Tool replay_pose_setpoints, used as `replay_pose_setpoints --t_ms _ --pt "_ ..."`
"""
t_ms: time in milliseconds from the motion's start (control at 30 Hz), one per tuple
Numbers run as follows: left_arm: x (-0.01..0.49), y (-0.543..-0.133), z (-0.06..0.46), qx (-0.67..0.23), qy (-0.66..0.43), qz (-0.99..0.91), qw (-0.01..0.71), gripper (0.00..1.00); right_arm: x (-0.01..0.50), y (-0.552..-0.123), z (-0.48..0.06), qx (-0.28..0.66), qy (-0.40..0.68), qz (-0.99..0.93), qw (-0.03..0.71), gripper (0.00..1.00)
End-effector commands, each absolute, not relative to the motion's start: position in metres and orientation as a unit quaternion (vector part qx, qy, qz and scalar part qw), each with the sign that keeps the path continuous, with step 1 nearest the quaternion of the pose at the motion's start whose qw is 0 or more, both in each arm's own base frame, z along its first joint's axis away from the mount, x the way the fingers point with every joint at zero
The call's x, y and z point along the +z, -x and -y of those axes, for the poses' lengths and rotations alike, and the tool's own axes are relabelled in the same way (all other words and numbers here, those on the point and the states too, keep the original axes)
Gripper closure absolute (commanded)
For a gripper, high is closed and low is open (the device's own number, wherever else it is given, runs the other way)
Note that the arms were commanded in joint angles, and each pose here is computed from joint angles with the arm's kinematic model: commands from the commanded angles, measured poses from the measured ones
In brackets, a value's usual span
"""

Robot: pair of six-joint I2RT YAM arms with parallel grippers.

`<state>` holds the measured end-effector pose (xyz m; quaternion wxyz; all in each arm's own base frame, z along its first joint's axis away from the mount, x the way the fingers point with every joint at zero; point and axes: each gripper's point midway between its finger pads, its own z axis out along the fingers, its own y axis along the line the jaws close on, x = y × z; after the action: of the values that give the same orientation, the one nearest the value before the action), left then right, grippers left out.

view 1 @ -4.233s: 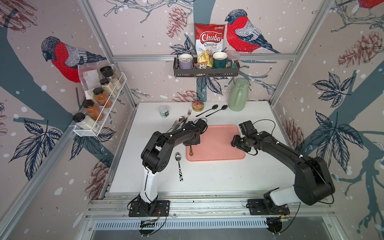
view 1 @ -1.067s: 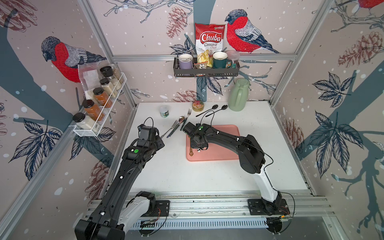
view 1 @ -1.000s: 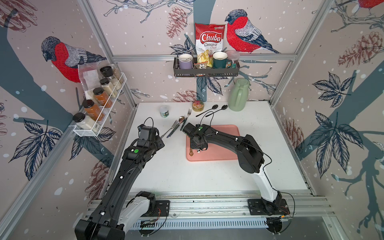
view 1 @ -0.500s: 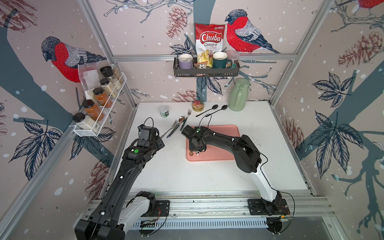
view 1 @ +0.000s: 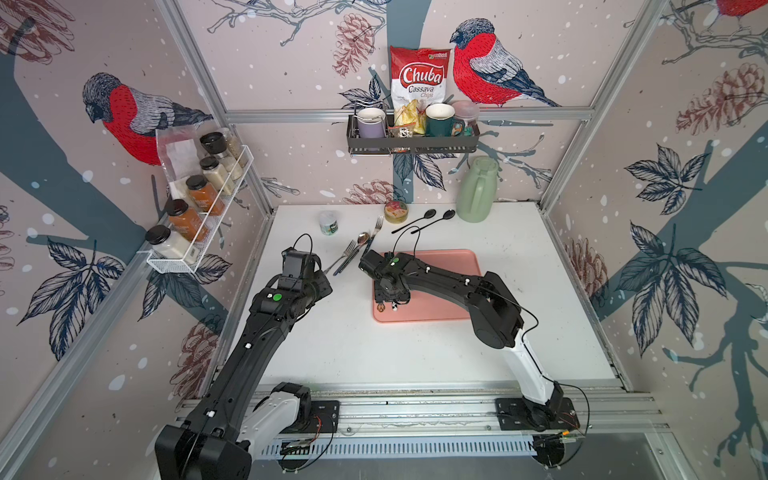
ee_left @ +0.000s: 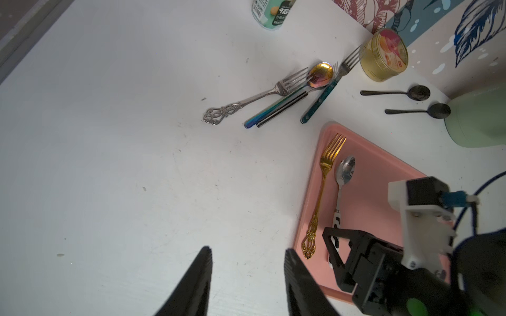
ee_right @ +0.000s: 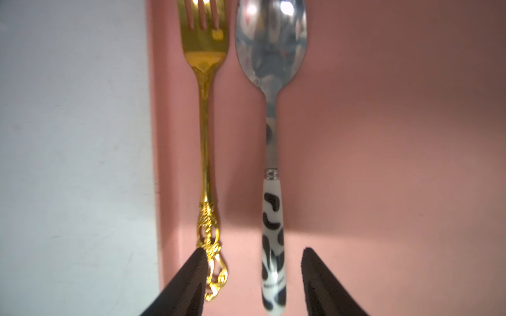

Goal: Set the spoon and fork side by side
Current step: Place the spoon on the tray, then pick up the fork at the center of the board.

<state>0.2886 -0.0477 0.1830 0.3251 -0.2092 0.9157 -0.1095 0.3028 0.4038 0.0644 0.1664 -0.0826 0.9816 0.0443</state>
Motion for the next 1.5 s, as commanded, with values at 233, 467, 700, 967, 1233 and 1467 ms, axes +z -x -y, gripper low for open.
replay_pose_setpoints --t_ms 233,467,700,967,1233,1467 --pt "0.172 -0.345 0.078 -0.128 0.108 -0.913 0.371 0.57 0.158 -0.310 -0.370 0.054 0.105 -0.961 0.251 0.40" --pt "0.155 -0.396 0.104 -0.091 0.029 -0.918 0.385 0.57 0.173 -0.312 -0.351 0.090 0.125 -0.941 0.300 0.39" --pt "0.134 -0.437 0.130 -0.096 -0.065 -0.919 0.377 0.58 0.174 -0.327 -0.325 0.091 0.115 -0.916 0.372 0.39" --pt "0.102 -0.463 0.112 -0.088 -0.042 -0.943 0.318 0.59 0.172 -0.330 -0.329 0.111 0.137 -0.885 0.431 0.39" --pt "0.071 -0.474 0.094 -0.070 0.001 -0.963 0.262 0.64 0.147 -0.325 -0.339 0.132 0.155 -0.887 0.416 0.35" --pt "0.062 -0.480 0.068 -0.035 0.013 -0.968 0.248 0.65 0.145 -0.324 -0.334 0.144 0.151 -0.880 0.426 0.35"
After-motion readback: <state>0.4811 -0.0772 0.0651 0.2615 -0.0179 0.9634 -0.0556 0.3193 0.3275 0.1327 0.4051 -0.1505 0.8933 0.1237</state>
